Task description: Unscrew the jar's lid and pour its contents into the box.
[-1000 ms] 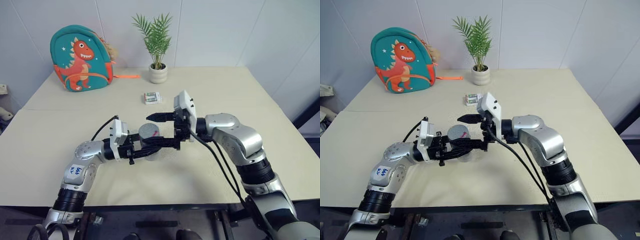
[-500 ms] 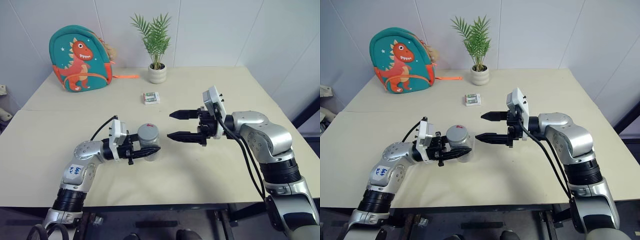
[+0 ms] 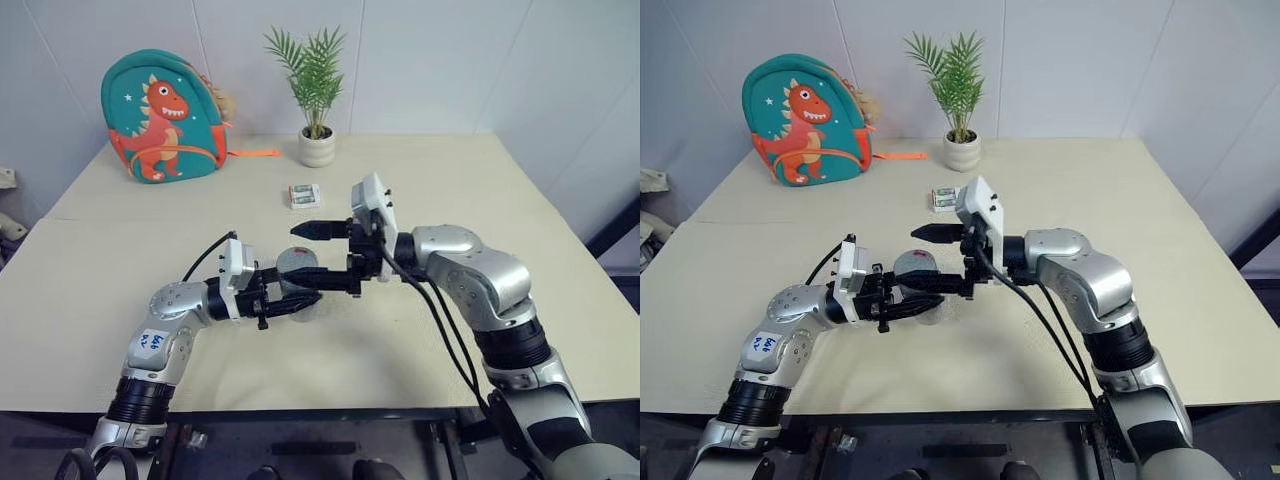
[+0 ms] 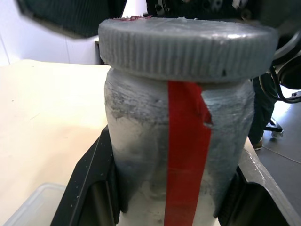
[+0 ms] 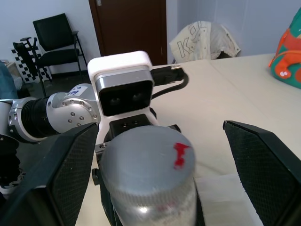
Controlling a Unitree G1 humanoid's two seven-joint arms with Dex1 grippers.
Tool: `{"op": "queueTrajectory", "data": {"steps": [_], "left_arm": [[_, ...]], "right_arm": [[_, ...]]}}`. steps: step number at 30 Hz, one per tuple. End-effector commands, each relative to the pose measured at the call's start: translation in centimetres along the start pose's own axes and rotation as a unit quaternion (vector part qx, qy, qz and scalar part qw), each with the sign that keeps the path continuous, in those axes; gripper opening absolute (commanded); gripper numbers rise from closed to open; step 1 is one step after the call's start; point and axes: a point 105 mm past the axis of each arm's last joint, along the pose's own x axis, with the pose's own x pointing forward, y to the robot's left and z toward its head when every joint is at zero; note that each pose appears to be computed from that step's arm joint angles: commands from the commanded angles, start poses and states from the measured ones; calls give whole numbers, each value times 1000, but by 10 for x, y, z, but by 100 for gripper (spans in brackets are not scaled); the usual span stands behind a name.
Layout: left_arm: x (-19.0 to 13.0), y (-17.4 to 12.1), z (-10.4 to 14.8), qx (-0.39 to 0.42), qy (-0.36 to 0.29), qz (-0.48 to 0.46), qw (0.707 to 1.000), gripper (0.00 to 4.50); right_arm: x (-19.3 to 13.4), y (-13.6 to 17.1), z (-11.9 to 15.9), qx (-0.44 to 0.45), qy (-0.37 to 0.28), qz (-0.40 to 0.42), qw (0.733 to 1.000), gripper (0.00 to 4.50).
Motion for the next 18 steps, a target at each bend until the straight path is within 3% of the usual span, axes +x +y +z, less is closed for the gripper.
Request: {"op": "queueTrajectory", "data": {"steps": [1, 18], "left_arm": [[1, -2, 9, 18, -10, -4, 1000, 198], [2, -2, 10, 21, -14, -5, 1000, 198]], "right_arm": [[4, 1, 12, -35, -1, -1, 999, 446], [-24, -13, 11, -39, 5, -34, 999, 446]]}}
